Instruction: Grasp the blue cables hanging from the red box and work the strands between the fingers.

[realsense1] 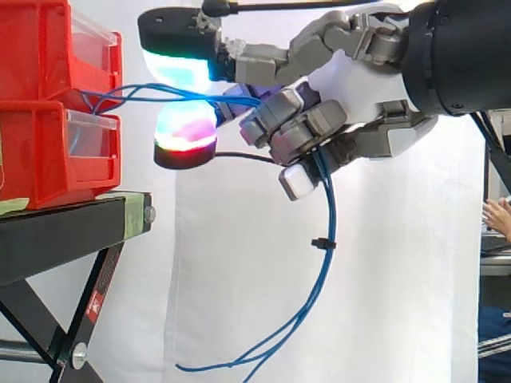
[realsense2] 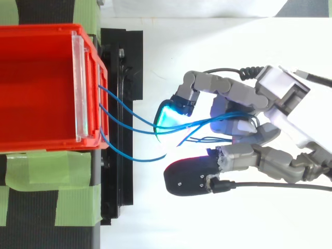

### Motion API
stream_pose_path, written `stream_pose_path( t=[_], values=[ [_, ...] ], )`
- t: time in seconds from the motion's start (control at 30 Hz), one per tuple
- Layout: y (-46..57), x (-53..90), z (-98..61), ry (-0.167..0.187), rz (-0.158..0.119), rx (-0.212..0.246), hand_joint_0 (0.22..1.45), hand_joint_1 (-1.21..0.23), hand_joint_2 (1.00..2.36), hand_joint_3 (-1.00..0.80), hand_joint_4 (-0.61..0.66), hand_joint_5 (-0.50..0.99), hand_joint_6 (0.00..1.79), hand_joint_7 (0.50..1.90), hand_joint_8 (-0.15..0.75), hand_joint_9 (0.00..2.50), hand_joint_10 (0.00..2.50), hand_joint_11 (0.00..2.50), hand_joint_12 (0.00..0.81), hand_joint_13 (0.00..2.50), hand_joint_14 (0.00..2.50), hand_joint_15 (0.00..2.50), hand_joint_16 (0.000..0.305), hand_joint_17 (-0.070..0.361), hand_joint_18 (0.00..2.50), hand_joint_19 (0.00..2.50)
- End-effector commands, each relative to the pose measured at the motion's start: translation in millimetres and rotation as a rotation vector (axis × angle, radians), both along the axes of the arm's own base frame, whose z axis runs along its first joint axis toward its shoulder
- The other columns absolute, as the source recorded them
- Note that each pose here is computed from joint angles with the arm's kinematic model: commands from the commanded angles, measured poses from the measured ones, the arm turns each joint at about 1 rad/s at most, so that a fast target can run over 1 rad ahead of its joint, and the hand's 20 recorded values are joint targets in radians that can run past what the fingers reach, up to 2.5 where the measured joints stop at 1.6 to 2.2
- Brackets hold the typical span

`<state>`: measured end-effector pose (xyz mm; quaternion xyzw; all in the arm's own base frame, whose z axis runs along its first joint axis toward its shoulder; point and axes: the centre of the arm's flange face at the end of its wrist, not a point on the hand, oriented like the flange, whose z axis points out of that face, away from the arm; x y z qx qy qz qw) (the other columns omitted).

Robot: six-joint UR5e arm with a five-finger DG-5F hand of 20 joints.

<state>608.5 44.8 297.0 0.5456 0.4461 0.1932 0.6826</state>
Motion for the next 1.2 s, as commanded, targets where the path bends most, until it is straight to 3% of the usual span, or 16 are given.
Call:
stream_pose_path(
  t=[0.0, 0.67, 1.03, 1.17],
  values=[
    [-2.1, -2.7, -1.9, 0.021, -0.013, -0.010, 0.78, -0.58, 1.00, -0.91, 0.29, 0.25, 0.21, 1.39, 0.560, 0.46, 2.50, 2.50, 0.613, 1.14, 2.50, 1.64, 0.064, 0.144, 1.57, 0.65],
    [-11.3, -0.6, 0.6, 0.005, -0.024, 0.004, 0.80, -0.58, 1.01, -0.89, 0.28, 0.26, 0.22, 1.39, 0.553, 0.46, 2.50, 2.50, 0.608, 1.15, 2.50, 1.62, 0.062, 0.140, 1.58, 0.68],
    [-33.9, -0.9, -0.2, 0.021, -0.056, -0.005, 0.80, -0.58, 1.00, -0.88, 0.28, 0.26, 0.22, 1.39, 0.553, 0.47, 2.50, 2.50, 0.609, 1.15, 2.50, 1.63, 0.062, 0.139, 1.58, 0.70],
    [-34.4, 1.3, 3.7, 0.014, -0.049, -0.002, 0.80, -0.58, 1.01, -0.86, 0.29, 0.26, 0.22, 1.39, 0.554, 0.47, 2.50, 2.50, 0.609, 1.15, 2.50, 1.63, 0.061, 0.138, 1.58, 0.71]
  ],
)
